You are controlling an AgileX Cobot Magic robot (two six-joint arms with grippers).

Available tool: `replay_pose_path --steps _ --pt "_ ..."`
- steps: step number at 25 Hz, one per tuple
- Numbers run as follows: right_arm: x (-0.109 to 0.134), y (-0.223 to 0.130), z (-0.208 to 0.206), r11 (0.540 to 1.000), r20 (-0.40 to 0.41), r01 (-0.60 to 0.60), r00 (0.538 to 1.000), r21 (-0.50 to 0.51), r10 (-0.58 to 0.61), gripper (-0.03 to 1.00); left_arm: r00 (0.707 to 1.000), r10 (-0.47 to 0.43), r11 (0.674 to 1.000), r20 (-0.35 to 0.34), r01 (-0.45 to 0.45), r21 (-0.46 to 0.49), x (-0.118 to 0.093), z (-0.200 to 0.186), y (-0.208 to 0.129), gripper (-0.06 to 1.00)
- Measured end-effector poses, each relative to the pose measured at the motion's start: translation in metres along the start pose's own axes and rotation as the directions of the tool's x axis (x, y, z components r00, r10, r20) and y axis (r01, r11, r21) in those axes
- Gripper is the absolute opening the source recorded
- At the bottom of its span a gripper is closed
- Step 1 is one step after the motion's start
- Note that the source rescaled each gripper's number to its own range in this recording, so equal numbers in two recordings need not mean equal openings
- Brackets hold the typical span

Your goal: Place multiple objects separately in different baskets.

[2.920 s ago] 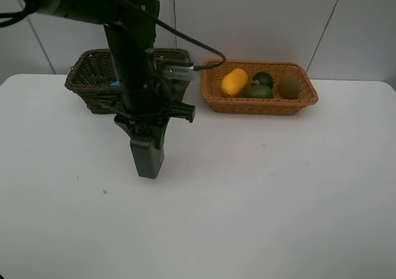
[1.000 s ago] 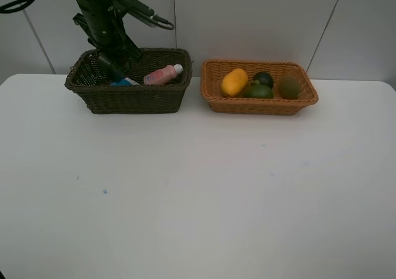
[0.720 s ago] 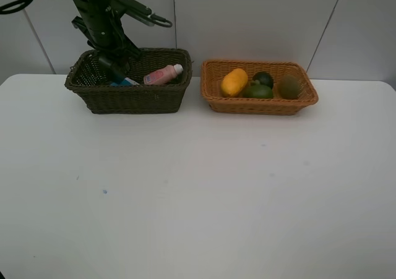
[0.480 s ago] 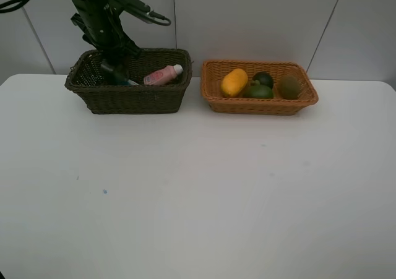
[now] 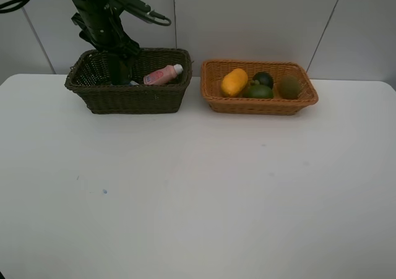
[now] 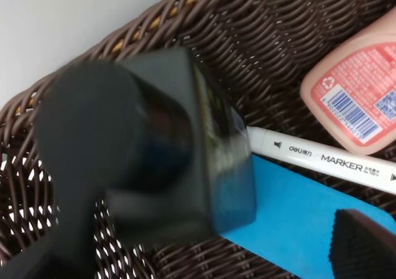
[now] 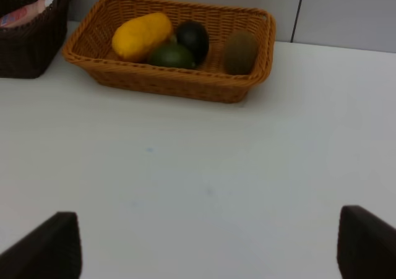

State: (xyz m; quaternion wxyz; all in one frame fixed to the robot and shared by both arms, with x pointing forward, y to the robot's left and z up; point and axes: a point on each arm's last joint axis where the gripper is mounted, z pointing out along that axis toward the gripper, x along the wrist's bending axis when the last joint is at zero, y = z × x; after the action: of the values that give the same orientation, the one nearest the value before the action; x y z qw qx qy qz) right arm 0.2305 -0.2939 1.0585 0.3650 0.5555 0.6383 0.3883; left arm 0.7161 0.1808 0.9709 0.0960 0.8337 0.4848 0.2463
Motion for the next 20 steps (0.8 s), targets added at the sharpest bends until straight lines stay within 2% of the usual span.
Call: replay_pose_path --steps 7,14,20 --pt "0.0 0.0 0.0 1.0 0.0 0.0 1.0 0.0 0.0 1.0 1.0 -0.009 1.0 0.004 0.009 0.015 0.002 -0.011 0.0 1.0" --pt "0.0 0.0 0.0 1.0 0.0 0.0 1.0 0.0 0.0 1.0 0.999 -0.04 0.998 -0.017 0.039 -0.042 0.017 -0.067 0.006 1.0" --pt "0.0 0.0 0.0 1.0 0.0 0.0 1.0 0.0 0.0 1.0 0.998 -0.061 0.998 -0.029 0.059 -0.036 0.029 -0.115 0.001 1.0"
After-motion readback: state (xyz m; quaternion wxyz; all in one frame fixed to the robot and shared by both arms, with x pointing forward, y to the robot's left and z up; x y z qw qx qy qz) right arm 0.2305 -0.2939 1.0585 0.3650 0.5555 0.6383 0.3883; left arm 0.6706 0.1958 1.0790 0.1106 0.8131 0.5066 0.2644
